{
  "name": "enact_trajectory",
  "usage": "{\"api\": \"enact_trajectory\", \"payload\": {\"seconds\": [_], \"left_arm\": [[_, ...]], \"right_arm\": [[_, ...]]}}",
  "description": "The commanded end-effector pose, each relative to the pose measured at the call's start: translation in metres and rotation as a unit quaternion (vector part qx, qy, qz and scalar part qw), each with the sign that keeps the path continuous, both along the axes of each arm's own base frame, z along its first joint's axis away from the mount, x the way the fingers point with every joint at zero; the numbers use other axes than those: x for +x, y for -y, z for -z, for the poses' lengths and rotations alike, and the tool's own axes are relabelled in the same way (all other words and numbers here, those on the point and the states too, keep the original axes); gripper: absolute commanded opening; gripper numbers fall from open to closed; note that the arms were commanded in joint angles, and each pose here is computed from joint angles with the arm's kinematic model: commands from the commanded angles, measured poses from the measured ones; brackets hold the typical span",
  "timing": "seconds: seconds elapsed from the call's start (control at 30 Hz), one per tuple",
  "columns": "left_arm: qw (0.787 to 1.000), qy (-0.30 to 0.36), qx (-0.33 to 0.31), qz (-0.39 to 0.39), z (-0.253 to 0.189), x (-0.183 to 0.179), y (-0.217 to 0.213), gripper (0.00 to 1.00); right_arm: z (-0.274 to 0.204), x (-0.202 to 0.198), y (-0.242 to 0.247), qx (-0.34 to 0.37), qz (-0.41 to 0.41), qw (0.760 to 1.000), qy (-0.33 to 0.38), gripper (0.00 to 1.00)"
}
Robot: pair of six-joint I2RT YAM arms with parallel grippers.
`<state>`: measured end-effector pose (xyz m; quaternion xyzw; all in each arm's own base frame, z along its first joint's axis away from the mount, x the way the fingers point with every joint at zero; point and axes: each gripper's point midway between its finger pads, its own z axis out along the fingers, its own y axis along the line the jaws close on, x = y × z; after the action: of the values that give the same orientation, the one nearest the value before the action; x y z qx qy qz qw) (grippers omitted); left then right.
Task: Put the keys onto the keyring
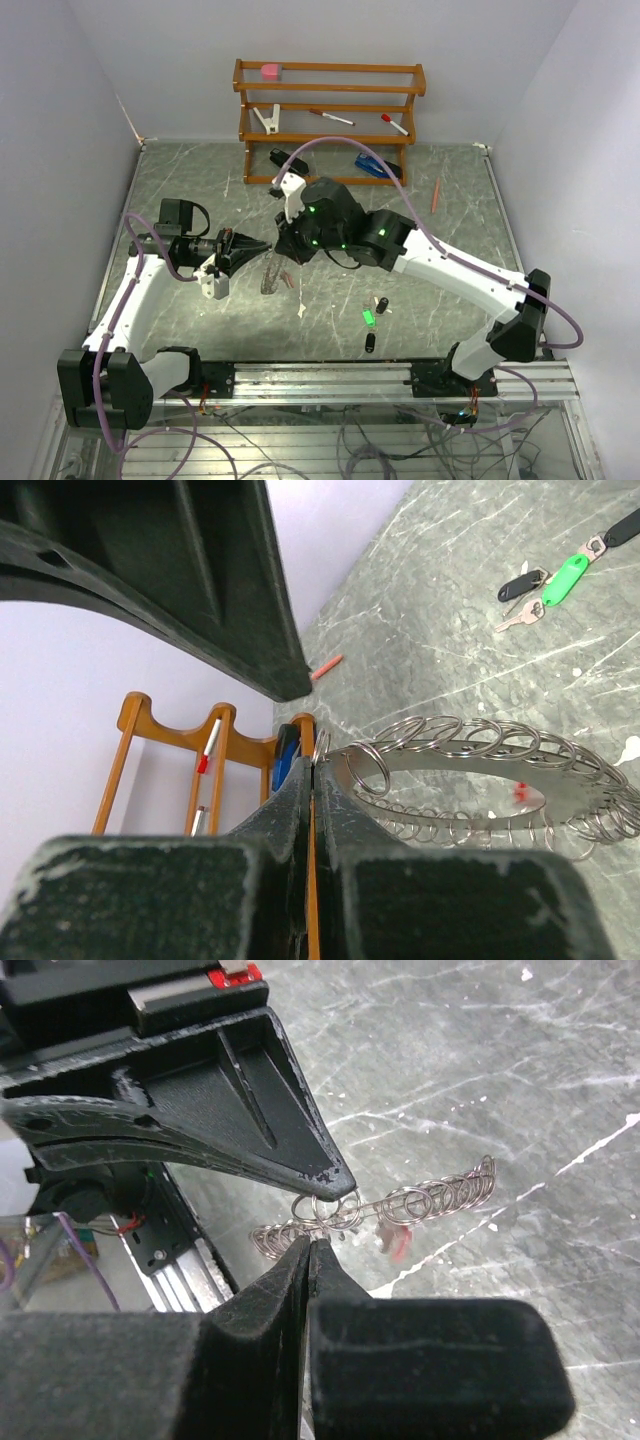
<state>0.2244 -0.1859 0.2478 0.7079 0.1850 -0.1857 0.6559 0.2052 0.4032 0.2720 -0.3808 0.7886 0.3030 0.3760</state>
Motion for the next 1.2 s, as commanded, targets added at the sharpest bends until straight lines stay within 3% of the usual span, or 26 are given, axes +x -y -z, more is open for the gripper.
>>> {"api": "enact_trajectory", "payload": {"seconds": [0.0, 0.13, 0.27, 0.43, 0.6, 0.9, 1.17], "left_arm": [[0.937, 0.344, -0.053, 0.030, -0.053, 0.000, 0.002, 0.07], [0.937, 0.345, -0.053, 0.030, -0.053, 0.000, 0.002, 0.07], [0.939, 0.340, -0.052, 0.026, -0.046, 0.000, 0.001, 0.07], [0.948, 0.316, -0.044, 0.001, -0.028, 0.003, -0.011, 0.07], [0.954, 0.297, -0.033, -0.034, -0.014, 0.006, -0.027, 0.07], [0.961, 0.271, -0.032, -0.044, -0.013, 0.008, -0.031, 0.07], [0.962, 0.267, -0.032, -0.045, -0.014, 0.008, -0.031, 0.07]], "right_arm": [[-0.027, -0.001, 0.001, 0.048, -0.002, 0.999, 0.004, 0.00], [-0.032, 0.003, 0.006, 0.059, 0.009, 0.998, 0.003, 0.00], [-0.011, 0.025, 0.040, 0.024, 0.082, 0.996, -0.002, 0.00], [0.056, 0.045, 0.088, -0.038, 0.165, 0.985, -0.044, 0.26], [0.109, 0.078, 0.115, -0.062, 0.244, 0.963, -0.093, 0.32], [0.197, 0.116, 0.091, -0.149, 0.222, 0.955, -0.128, 0.31], [0.218, 0.131, 0.095, -0.152, 0.259, 0.943, -0.146, 0.30]]}}
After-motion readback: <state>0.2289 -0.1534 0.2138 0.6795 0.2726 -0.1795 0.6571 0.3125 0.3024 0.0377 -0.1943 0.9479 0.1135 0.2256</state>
